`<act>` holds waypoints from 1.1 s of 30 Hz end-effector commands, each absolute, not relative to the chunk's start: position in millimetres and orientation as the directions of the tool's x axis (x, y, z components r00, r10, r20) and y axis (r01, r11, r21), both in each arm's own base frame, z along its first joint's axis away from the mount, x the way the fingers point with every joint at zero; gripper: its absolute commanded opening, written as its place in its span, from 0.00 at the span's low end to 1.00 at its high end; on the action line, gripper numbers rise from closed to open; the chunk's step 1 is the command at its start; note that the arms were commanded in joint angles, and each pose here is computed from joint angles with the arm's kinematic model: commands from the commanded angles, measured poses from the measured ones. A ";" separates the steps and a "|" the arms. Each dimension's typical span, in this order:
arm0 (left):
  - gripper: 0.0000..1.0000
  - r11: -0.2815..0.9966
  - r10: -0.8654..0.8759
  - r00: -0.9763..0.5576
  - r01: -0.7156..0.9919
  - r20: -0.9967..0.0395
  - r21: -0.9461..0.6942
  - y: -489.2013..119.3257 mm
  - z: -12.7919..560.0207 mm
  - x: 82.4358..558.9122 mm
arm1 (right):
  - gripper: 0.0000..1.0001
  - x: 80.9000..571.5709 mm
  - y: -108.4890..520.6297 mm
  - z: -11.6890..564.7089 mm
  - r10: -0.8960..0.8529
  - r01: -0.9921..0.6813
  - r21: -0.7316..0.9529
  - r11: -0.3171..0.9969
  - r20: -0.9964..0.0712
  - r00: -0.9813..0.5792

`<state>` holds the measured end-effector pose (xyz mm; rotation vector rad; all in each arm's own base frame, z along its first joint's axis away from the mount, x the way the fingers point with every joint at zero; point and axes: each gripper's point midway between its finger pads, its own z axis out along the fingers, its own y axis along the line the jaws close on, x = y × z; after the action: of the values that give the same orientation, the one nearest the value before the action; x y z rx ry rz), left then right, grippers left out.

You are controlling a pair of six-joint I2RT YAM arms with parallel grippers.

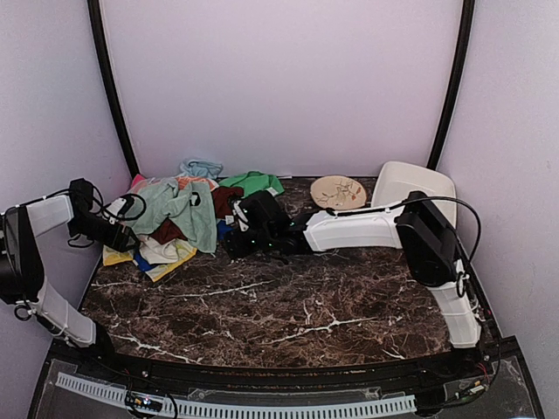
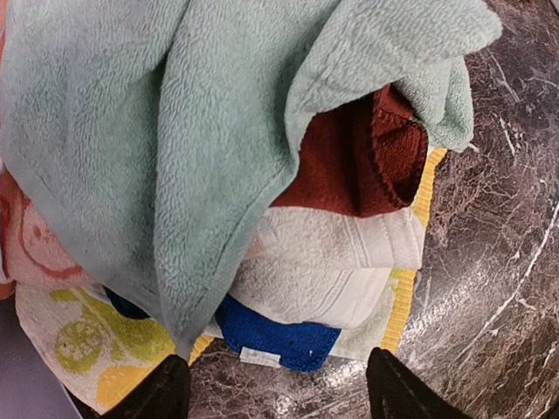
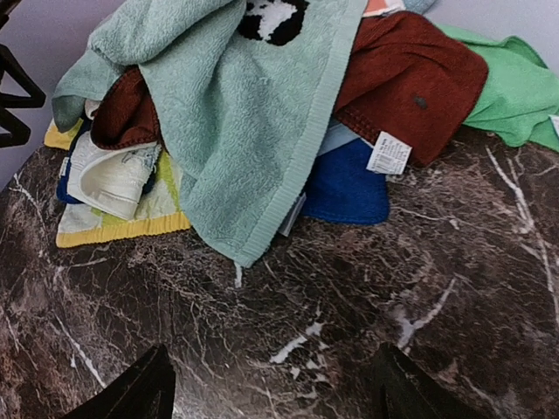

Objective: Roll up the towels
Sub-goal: Pick up the towel from the towel pile.

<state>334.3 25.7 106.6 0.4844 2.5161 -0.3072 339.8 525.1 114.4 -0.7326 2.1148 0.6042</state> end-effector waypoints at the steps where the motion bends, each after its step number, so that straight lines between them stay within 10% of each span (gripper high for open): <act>1: 0.66 0.912 0.311 -0.787 0.406 -0.533 -0.066 40.0 94.7 333.0 | 0.76 335.1 556.2 109.0 -0.295 -0.709 0.245 0.662 -0.784 -0.546; 15: 0.46 0.930 0.302 -0.795 0.368 -0.526 -0.022 58.5 67.8 350.2 | 0.72 329.2 558.2 103.0 -0.274 -0.708 0.296 0.641 -0.773 -0.572; 21: 0.12 0.931 0.287 -0.806 0.362 -0.518 -0.049 54.5 64.2 358.4 | 0.71 331.0 529.9 128.9 -0.217 -0.694 0.317 0.646 -0.795 -0.566; 33: 0.00 0.822 0.452 -0.494 0.554 -0.743 0.131 -56.5 275.5 364.2 | 0.66 341.7 493.1 155.3 -0.149 -0.666 0.347 0.661 -0.809 -0.569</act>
<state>390.8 -1.9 217.0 0.6243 2.2700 -0.1018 338.0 498.8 126.7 -0.6704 2.1503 0.7874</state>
